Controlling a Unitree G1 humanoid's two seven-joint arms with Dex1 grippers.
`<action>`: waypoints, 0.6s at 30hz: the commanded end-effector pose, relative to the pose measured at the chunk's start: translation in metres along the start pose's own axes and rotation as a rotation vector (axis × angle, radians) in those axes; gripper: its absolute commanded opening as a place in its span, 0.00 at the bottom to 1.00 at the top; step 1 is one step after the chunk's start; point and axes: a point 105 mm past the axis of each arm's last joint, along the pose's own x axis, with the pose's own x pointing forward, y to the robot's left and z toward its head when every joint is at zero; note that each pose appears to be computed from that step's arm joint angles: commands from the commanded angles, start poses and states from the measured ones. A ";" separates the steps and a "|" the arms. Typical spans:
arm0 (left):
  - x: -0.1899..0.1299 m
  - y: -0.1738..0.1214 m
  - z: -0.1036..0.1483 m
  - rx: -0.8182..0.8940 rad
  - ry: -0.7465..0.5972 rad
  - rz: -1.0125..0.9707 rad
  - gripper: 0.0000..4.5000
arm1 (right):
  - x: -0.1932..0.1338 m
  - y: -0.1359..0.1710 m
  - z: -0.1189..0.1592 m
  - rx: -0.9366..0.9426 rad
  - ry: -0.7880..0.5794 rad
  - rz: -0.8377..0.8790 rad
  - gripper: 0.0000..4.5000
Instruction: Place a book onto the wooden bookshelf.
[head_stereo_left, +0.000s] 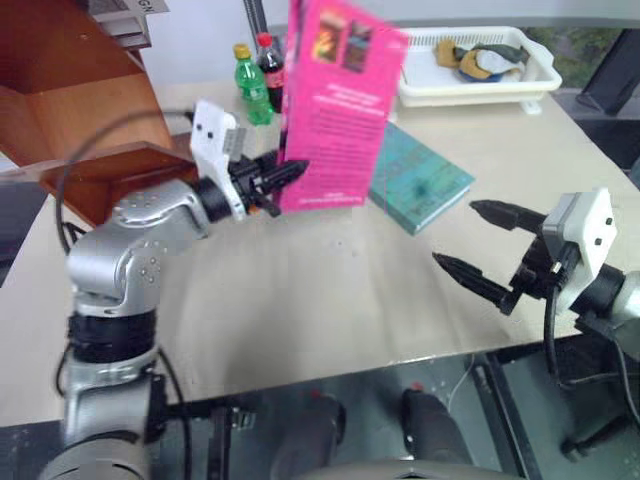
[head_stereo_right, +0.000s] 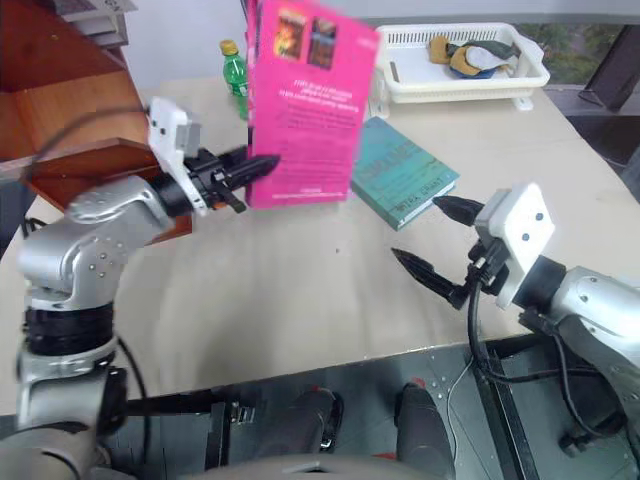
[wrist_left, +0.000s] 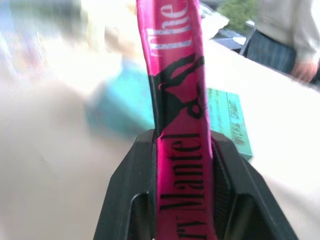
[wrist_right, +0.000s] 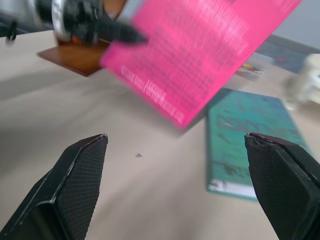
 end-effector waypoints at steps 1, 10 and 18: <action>-0.012 0.001 0.042 0.548 -0.052 -0.061 0.19 | 0.008 -0.003 0.008 -0.038 -0.057 0.047 1.00; -0.085 0.056 0.105 1.015 0.235 0.072 0.19 | 0.033 -0.015 0.008 -0.036 -0.123 0.162 1.00; -0.175 0.103 0.097 1.081 0.697 0.260 0.19 | 0.055 -0.019 0.010 -0.039 -0.174 0.275 1.00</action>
